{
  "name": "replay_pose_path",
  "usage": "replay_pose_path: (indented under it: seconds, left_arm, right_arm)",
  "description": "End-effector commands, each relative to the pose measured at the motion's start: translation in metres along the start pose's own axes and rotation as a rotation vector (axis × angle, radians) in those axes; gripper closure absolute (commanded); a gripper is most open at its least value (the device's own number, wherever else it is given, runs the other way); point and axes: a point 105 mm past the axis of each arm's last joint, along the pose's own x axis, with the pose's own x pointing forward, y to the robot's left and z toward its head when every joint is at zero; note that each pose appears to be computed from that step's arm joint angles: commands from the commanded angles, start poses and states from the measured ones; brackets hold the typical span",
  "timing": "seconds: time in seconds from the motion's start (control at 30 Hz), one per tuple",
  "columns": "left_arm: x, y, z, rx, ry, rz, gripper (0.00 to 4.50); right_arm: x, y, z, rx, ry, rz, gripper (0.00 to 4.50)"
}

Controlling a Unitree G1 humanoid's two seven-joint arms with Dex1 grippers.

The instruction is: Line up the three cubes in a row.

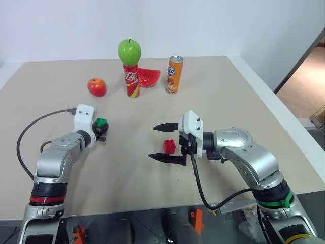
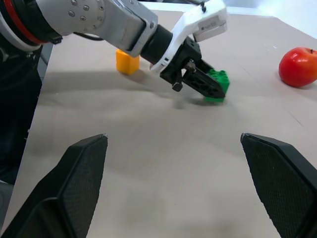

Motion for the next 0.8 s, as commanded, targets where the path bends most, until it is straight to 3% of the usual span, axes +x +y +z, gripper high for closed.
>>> replay_pose_path:
  seconds: [0.03, 0.2, 0.4, 0.6, 0.8]
  left_arm:
    - [-0.012, -0.034, 0.025, 0.204, -0.095, -0.266, 3.13]
    - [-0.029, -0.066, 0.02, 0.43, -0.101, -0.633, 3.13]
    - [-0.025, -0.09, 0.004, 0.512, -0.057, -0.895, 3.13]
    - [-0.01, -0.102, -0.002, 0.551, -0.054, -0.983, 3.13]
    - [-0.003, -0.105, -0.004, 0.547, -0.056, -0.994, 3.13]
  right_arm:
    - [-0.008, 0.0, 0.016, -0.051, -0.038, 0.0, 0.0]
    - [-0.016, 0.002, 0.011, -0.03, -0.022, 0.01, 0.0]
    - [-0.027, -0.005, -0.005, 0.008, 0.007, -0.037, 0.0]
    - [-0.044, -0.013, -0.034, 0.045, 0.082, -0.109, 0.0]
    - [-0.052, -0.014, -0.043, 0.053, 0.098, -0.147, 0.0]
